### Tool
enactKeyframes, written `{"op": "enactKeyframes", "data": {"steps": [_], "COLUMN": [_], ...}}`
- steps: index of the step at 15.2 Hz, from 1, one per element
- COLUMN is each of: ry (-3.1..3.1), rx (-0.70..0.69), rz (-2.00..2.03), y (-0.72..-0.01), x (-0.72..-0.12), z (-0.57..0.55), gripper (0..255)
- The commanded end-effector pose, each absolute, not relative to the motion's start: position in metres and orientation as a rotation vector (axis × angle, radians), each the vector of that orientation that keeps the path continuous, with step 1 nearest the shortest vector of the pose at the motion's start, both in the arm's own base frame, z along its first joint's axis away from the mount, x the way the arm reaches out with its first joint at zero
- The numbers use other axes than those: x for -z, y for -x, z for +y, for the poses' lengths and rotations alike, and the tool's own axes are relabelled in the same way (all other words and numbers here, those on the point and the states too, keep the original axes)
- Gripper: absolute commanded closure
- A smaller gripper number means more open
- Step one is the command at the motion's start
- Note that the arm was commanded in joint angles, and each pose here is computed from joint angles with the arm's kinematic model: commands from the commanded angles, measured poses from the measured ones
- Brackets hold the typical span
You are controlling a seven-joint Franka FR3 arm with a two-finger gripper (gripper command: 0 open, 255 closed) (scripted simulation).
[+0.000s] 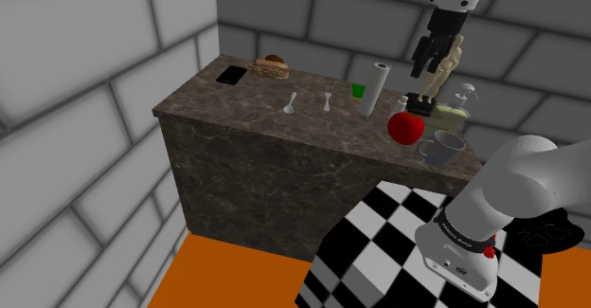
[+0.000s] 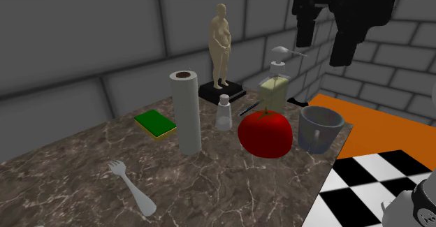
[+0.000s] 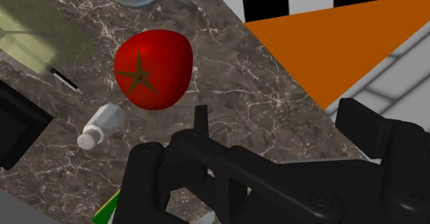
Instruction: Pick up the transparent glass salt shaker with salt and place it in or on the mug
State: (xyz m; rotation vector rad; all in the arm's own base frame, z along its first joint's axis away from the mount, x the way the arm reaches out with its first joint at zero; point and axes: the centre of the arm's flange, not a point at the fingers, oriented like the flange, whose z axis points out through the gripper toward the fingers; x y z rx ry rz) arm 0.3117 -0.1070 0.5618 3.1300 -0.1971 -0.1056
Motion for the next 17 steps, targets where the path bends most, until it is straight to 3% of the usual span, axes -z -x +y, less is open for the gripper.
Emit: {"op": "enactKeyframes", "data": {"steps": [1,17], "ry": [-3.138,-3.204], "rx": [0.092,0.006], "rz": [-0.196,-0.208], "y": [-0.313,-0.354], "x": [-0.547,-0.439], "z": [-0.13,-0.314], "gripper": [0,0]}}
